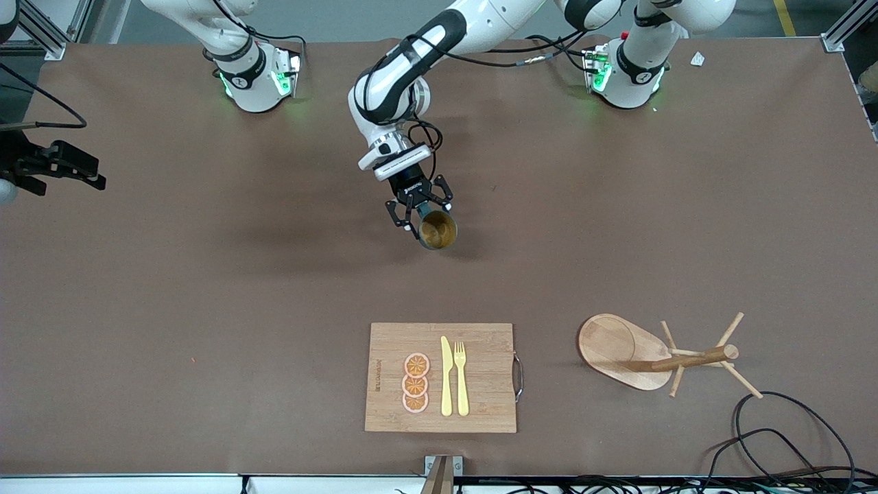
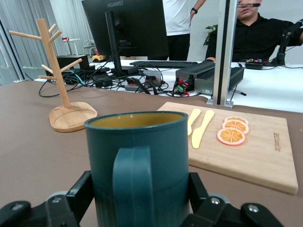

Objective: Transfer cup from left to right arm and place
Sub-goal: 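Carry the mug across the table and lower it with the left gripper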

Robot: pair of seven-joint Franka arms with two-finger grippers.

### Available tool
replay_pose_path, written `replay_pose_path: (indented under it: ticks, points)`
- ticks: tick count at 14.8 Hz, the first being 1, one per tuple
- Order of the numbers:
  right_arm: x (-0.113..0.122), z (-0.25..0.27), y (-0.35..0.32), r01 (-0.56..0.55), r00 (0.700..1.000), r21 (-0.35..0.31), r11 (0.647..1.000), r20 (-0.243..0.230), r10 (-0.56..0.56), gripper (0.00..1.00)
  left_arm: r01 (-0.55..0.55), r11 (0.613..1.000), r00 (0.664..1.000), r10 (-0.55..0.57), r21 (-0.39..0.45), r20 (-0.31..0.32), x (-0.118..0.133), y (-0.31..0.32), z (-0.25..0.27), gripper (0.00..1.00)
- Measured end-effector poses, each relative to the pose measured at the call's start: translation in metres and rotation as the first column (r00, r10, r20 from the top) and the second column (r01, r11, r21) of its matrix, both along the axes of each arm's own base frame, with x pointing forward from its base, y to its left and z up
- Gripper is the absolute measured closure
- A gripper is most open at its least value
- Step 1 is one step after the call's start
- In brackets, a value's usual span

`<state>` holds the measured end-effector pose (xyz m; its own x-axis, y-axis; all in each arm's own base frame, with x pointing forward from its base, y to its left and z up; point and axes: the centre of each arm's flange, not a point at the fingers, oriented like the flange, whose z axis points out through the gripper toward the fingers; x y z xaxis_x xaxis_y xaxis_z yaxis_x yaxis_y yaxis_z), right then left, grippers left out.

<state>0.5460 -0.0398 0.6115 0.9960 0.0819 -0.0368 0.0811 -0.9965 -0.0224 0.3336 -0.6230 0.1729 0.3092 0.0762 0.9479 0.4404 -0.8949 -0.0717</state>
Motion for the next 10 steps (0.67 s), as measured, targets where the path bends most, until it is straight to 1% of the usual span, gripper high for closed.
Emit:
replay_pose_path:
  ticks: [4,7,10]
  points:
    - [0.0,0.0,0.0,-0.001,1.0,0.0,1.0,0.002,0.001,0.0,0.027,0.999,1.0,-0.027,0.038,0.013,-0.007,0.003,-0.032,0.15]
    - [0.001,0.0,0.0,-0.001,1.0,-0.001,1.0,0.007,0.001,0.0,0.029,0.999,0.999,-0.03,0.03,0.037,-0.009,0.007,-0.05,0.15]
    - [0.001,0.0,0.0,-0.001,1.0,-0.001,1.0,0.01,0.001,0.0,0.022,1.0,0.997,-0.023,0.012,0.078,-0.012,0.012,-0.071,0.15]
